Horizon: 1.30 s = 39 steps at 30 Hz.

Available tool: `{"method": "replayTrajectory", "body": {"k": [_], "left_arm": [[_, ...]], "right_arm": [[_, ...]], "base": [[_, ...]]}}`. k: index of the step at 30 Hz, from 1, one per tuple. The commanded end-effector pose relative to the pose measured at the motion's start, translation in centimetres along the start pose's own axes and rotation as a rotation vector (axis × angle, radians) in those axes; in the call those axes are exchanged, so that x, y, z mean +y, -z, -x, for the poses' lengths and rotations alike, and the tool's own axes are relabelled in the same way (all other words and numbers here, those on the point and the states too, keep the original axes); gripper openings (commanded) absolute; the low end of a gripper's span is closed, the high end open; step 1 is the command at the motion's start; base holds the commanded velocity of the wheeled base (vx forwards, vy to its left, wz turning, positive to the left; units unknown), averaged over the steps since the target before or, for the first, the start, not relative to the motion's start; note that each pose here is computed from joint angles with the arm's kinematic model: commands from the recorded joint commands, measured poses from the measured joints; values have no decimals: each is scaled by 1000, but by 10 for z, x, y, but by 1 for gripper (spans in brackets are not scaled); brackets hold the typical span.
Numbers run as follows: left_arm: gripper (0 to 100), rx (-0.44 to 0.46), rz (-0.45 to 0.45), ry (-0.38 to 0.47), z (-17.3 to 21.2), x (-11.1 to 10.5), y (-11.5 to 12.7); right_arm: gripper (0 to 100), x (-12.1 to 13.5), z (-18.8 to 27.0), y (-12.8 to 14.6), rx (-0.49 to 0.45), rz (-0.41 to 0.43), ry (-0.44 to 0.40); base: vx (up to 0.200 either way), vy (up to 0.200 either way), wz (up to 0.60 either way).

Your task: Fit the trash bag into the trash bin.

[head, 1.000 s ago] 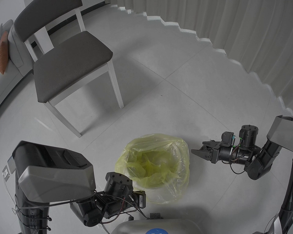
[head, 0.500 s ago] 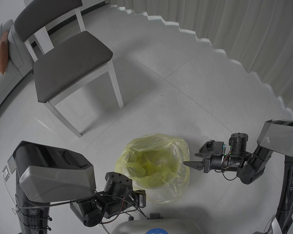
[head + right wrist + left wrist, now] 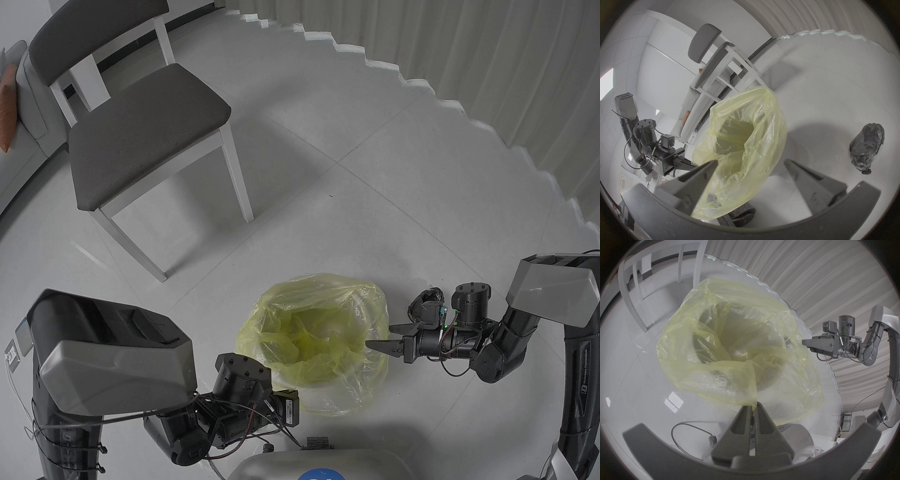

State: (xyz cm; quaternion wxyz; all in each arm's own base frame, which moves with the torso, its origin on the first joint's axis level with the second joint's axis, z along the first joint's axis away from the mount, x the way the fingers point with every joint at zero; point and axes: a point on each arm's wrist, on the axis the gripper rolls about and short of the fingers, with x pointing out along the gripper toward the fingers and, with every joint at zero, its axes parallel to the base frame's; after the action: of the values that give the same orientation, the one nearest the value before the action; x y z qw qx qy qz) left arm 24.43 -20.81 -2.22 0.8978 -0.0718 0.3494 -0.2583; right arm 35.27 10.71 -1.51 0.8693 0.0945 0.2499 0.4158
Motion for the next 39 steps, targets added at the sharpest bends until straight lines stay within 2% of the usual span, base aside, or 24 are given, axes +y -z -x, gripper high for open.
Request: {"method": "replayTrajectory", "body": {"k": [1,12,24,31,39], "left_arm": [[0,8,5,-10,-2,3,2],[0,-1,7,-11,-10,7,8],[0,0,42,-48,-16,27,6],[0,6,47,-56,-24,31,9],[0,-20,72,-75,-30,45,1]], "right_arm": [[0,-2,-2,5,11,-7,1],[0,-11,-8,16,32,-16,8],[0,-29,-22,21,22,-18,19],[0,-39,-21,27,25,-32,36],[0,-47,-29,25,10,-22,37]], "base": [[0,0,0],[0,0,0],[0,0,0],[0,0,0],[0,0,0]]}}
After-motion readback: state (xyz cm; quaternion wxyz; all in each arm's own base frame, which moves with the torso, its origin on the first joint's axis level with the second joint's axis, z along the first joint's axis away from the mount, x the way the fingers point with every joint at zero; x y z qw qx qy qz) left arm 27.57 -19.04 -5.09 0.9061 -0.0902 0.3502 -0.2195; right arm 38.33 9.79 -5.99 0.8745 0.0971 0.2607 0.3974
